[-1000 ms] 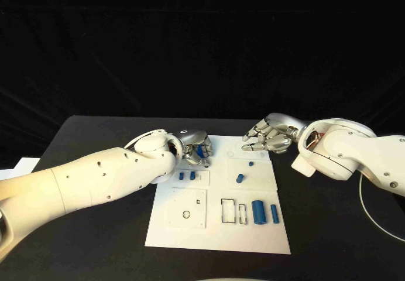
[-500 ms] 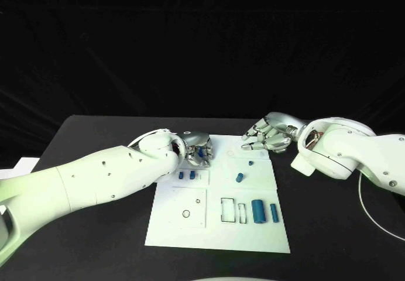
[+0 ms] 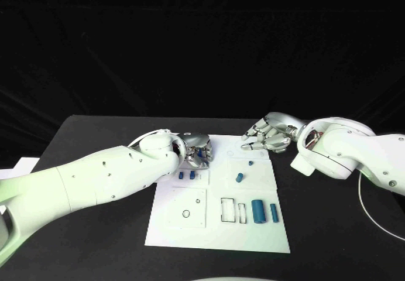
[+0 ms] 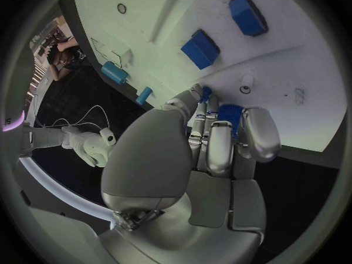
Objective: Assemble the parts on the task board
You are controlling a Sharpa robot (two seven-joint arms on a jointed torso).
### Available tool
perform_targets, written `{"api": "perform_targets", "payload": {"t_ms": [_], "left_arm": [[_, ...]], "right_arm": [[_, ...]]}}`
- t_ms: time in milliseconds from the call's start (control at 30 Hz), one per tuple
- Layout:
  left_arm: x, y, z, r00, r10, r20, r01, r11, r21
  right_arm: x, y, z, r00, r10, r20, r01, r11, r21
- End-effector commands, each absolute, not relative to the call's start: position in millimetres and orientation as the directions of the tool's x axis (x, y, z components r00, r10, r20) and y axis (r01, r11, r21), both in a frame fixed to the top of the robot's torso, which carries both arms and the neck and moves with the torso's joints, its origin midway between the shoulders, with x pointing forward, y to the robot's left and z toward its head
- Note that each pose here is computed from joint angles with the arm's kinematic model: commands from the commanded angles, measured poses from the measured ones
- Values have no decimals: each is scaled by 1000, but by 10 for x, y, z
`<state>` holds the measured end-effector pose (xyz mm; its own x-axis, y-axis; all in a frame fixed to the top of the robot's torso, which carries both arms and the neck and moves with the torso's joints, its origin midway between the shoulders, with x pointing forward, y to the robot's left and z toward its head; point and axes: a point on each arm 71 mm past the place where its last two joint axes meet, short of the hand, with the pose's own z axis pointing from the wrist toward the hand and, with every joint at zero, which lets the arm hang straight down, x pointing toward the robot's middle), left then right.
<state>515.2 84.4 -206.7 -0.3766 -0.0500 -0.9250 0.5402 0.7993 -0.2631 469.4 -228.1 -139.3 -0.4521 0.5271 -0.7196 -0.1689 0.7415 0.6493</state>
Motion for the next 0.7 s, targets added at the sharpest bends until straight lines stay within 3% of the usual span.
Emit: {"api": "perform_targets", "payload": {"t_ms": [33,700], "left_arm": [[5143,836,-2089,-393,-21,-919,536,807,-247],[5134,853,-2116,-415,11,-910,523,821,-229]], "right_arm": [[4685,-2265,-1399,-465,517,-719,-179,740,648],[4685,-2268,-1400,-466,516,-719,-179,741,648]]}}
